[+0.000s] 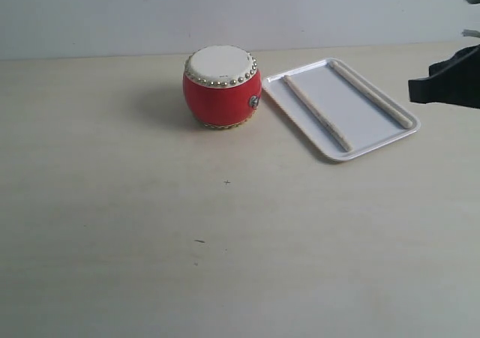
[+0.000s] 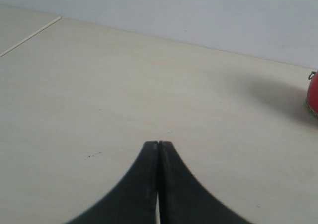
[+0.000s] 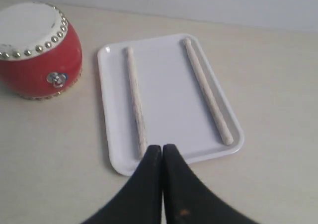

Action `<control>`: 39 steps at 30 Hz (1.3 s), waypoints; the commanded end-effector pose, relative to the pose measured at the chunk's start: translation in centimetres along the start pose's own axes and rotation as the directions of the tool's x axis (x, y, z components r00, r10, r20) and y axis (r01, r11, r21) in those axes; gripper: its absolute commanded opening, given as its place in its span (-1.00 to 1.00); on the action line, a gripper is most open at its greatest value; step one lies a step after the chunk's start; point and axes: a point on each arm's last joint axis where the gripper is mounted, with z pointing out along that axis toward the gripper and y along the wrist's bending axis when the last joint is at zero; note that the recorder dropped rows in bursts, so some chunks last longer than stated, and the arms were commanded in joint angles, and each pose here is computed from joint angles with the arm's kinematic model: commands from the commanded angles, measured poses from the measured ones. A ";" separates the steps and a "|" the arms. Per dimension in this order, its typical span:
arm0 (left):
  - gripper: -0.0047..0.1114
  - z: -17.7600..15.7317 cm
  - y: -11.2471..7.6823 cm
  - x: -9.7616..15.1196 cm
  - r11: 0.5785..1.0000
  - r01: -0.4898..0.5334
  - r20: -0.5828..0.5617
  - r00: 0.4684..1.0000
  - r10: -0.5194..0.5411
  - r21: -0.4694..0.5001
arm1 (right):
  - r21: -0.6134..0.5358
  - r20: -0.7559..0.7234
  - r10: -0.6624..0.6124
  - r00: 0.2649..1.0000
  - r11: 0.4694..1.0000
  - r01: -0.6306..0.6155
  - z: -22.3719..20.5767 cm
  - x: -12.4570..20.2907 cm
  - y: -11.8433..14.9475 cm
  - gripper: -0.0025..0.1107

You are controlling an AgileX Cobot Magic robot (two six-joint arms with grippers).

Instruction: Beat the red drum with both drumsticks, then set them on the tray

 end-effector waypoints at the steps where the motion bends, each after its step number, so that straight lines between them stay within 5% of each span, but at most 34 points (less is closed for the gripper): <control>1: -0.92 0.0 0.0 0.1 1.000 0.012 0.005 1.000 -0.012 0.001 | 0.002 0.132 -0.001 0.991 1.000 0.000 -4.9 0.7 0.3 -0.96; 9: -0.92 0.0 0.0 0.1 1.000 0.012 0.005 1.000 -0.012 0.001 | 0.101 0.491 -0.029 0.871 0.995 -0.024 -13.9 5.7 0.3 -0.96; 19: -0.92 0.0 0.0 0.1 1.000 0.012 0.005 1.000 -0.012 0.001 | 0.152 0.644 -0.068 0.762 0.988 -0.040 -16.3 9.2 0.8 -0.96; 39: -0.92 0.0 0.0 0.1 1.000 0.012 0.005 1.000 -0.012 0.001 | 0.233 0.487 0.048 0.872 0.955 -0.182 -11.9 13.9 -0.4 -0.96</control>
